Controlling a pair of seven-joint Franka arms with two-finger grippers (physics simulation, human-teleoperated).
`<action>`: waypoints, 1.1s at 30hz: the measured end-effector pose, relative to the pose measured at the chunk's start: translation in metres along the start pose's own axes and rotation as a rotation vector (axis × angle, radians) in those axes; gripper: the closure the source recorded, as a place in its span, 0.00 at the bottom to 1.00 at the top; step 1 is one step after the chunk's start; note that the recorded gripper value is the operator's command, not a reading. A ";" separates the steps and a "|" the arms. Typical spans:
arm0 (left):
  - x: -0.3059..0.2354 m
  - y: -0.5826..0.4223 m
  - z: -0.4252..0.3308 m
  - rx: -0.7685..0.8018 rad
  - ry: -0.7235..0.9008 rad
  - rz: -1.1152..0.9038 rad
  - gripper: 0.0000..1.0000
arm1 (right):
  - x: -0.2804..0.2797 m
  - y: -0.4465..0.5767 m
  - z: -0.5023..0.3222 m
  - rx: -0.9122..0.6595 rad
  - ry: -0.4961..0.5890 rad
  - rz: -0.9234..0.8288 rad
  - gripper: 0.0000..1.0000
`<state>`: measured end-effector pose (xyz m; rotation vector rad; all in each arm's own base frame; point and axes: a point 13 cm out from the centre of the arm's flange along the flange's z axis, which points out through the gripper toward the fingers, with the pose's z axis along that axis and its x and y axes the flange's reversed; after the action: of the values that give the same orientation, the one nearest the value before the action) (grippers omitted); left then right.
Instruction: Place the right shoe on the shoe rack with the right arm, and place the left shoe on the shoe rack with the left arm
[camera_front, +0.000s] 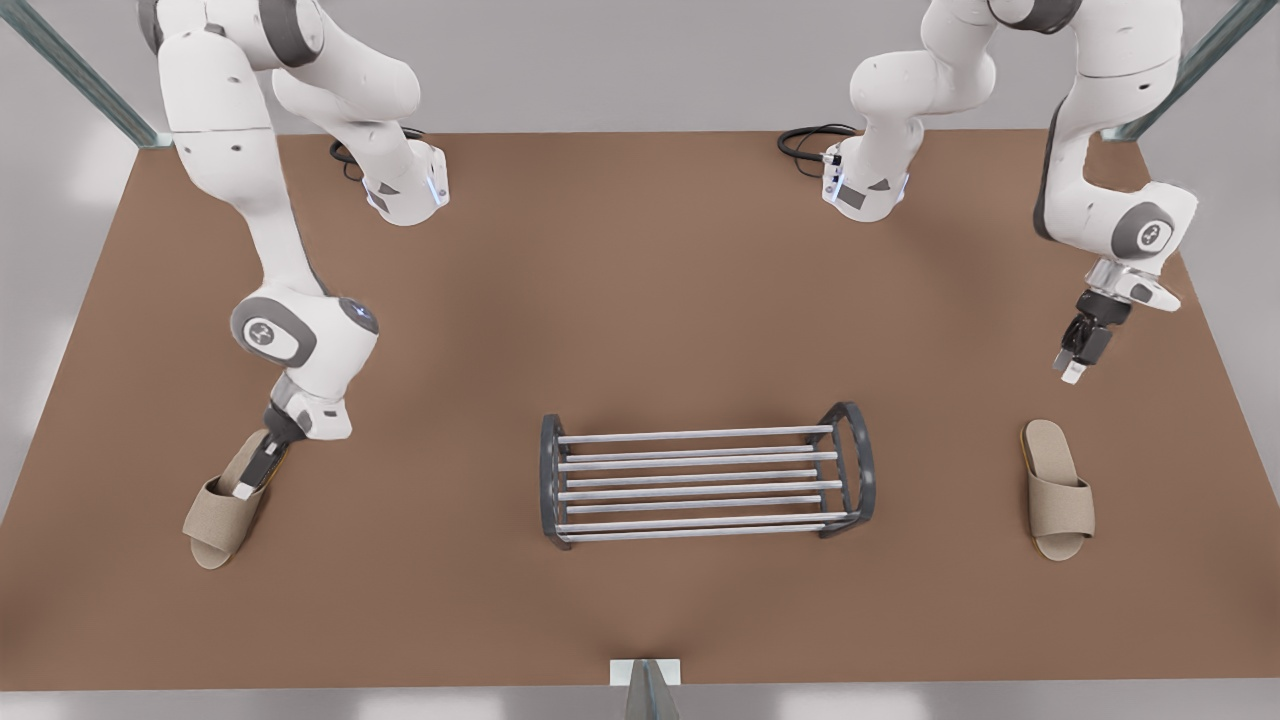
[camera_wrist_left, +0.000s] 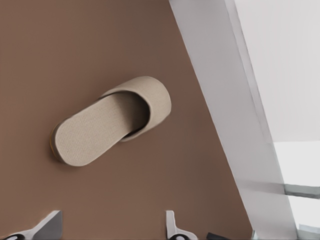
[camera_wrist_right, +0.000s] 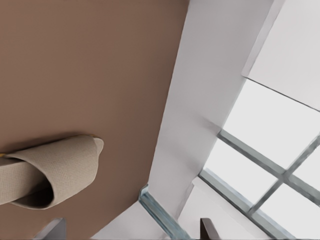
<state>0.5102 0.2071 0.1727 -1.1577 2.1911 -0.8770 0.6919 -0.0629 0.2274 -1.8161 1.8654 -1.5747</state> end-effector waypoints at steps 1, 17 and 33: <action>0.016 -0.011 0.021 0.009 -0.002 0.048 0.00 | -0.011 0.001 0.003 0.049 -0.033 -0.055 0.00; -0.055 0.071 0.036 0.024 -0.410 0.327 0.00 | 0.002 0.127 0.018 0.028 -0.163 -0.006 0.00; -0.102 0.000 0.113 0.143 -0.507 0.550 0.00 | 0.046 0.164 0.033 -0.019 -0.152 0.477 0.00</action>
<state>0.6396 0.2591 0.1112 -0.5707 1.8397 -0.4309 0.5898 -0.1582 0.1246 -1.3134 2.0431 -1.2192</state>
